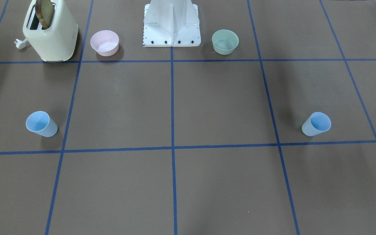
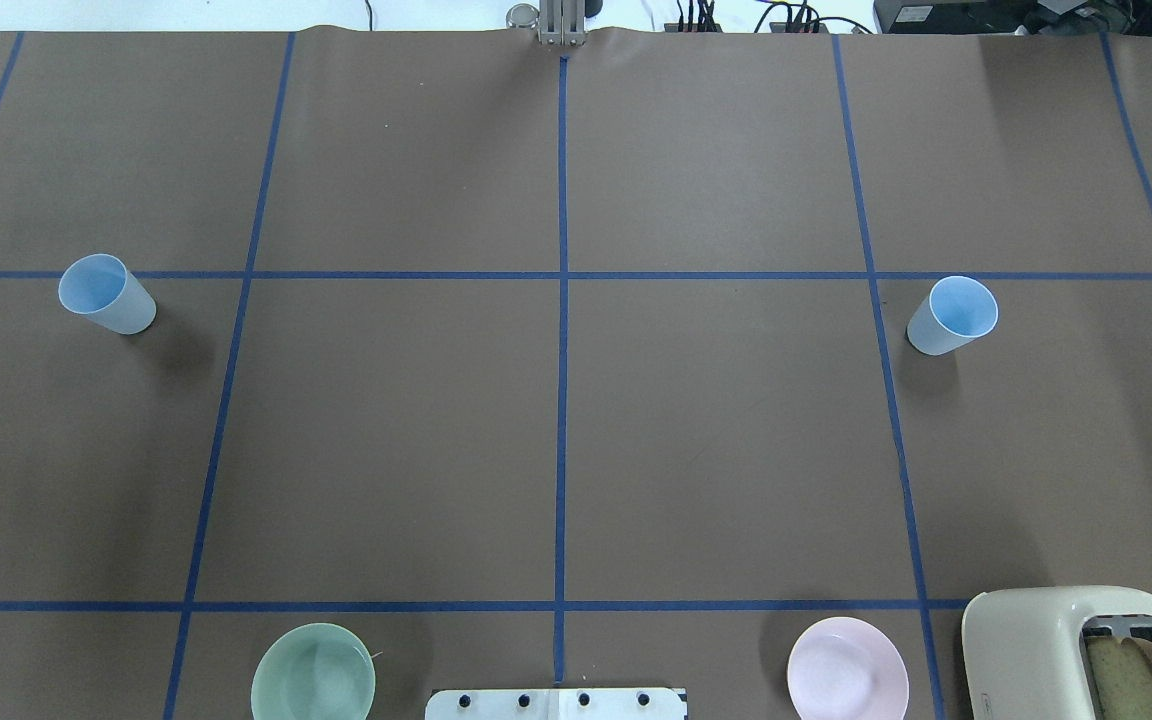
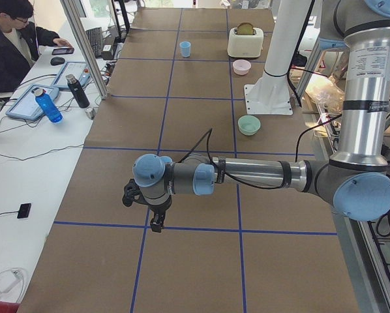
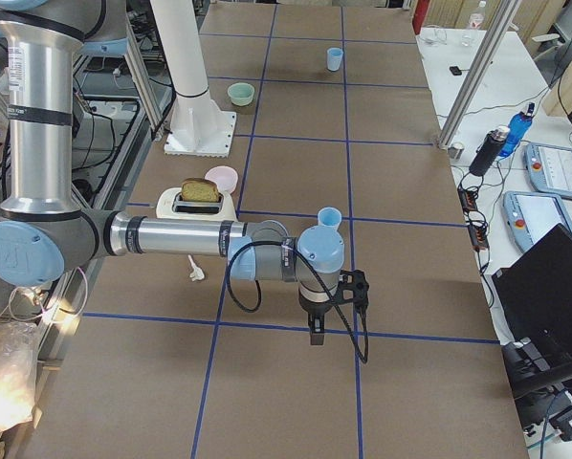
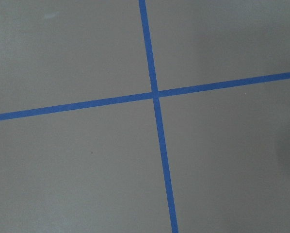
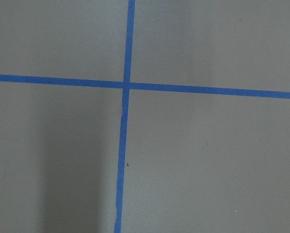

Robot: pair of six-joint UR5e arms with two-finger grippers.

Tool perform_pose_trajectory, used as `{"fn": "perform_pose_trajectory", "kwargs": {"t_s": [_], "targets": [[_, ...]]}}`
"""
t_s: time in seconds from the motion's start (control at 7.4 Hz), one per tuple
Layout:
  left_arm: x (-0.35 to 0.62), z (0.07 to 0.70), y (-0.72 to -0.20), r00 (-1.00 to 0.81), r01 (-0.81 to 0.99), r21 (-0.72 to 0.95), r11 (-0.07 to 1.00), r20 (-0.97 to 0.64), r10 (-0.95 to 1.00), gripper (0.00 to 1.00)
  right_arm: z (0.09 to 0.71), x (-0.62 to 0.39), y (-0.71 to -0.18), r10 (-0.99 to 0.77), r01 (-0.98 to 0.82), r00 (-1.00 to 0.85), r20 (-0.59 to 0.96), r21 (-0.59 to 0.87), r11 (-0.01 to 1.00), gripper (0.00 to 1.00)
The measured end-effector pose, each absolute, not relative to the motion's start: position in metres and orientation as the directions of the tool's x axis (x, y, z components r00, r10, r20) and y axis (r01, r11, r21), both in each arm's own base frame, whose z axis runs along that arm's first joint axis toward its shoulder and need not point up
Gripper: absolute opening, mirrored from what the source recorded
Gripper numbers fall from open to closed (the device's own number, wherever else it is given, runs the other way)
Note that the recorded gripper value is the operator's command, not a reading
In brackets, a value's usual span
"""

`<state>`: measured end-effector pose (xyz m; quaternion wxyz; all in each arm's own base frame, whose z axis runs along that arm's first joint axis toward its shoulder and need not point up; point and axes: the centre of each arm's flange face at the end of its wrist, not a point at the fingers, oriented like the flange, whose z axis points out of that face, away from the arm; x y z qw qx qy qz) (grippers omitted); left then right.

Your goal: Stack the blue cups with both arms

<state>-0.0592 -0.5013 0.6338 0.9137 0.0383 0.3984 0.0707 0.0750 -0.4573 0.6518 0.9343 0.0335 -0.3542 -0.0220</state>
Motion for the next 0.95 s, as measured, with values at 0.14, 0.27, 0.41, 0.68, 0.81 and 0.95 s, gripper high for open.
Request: {"fn": "perform_pose_trajectory", "kwargs": {"t_s": [0.14,0.27,0.41,0.68,0.81,0.95], "targets": [[-0.059,0.625,-0.502,0.675,-0.100,0.144,0.985,-0.717,0.173,0.98,0.645,0.075,-0.457,-0.076,0.019,0.749,0.658,0.094,0.995,1.00],[-0.060,0.615,-0.503,0.682,-0.101,0.164,0.981,-0.706,0.188,0.98,0.638,0.075,-0.459,-0.087,0.020,0.750,0.656,0.109,0.994,1.00],[-0.061,0.604,-0.506,0.689,-0.100,0.185,0.978,-0.696,0.202,0.98,0.627,0.075,-0.465,-0.100,0.018,0.749,0.655,0.130,0.991,1.00],[-0.061,0.581,-0.518,0.693,-0.100,0.230,0.968,-0.682,0.234,0.98,0.593,0.076,-0.483,-0.138,0.013,0.754,0.642,0.196,0.981,1.00],[-0.061,0.561,-0.532,0.694,-0.101,0.278,0.955,-0.669,0.267,0.98,0.575,0.076,-0.496,-0.159,0.012,0.756,0.635,0.230,0.973,1.00],[-0.062,0.537,-0.548,0.698,-0.093,0.336,0.937,-0.649,0.302,0.98,0.562,0.076,-0.508,-0.172,0.009,0.757,0.631,0.252,0.968,1.00]]}}
